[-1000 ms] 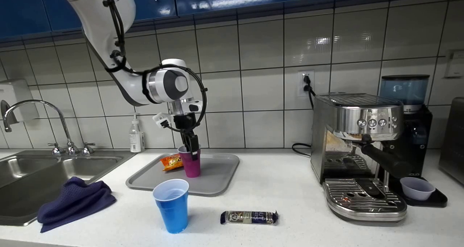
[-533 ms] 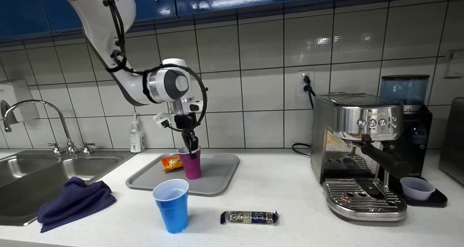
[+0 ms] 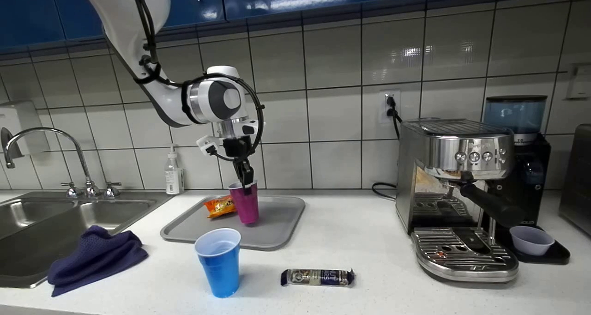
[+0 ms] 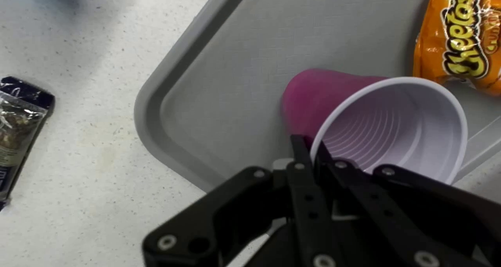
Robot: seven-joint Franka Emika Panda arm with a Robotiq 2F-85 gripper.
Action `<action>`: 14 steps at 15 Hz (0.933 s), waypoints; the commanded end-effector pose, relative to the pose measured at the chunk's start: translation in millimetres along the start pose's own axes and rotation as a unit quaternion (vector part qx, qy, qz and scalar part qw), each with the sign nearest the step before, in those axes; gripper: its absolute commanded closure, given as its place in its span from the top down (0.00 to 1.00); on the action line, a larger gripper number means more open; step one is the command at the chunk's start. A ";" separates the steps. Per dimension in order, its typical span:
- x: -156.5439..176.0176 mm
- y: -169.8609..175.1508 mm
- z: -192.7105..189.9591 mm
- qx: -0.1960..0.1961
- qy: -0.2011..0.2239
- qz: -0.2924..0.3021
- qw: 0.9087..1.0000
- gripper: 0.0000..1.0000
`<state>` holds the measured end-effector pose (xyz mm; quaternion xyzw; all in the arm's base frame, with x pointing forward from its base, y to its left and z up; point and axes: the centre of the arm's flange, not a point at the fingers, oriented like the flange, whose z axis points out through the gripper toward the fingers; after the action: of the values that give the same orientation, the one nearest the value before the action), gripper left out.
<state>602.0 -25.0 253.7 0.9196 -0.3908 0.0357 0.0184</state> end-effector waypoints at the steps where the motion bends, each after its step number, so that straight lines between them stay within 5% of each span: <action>1: 8.9 20.2 -15.0 0.001 -0.011 0.031 0.999 0.01; 14: 75.9 111.2 -17.9 -0.005 -0.022 0.167 0.986 0.01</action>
<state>581.6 -143.1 267.7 0.8599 -0.5098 0.0249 0.0122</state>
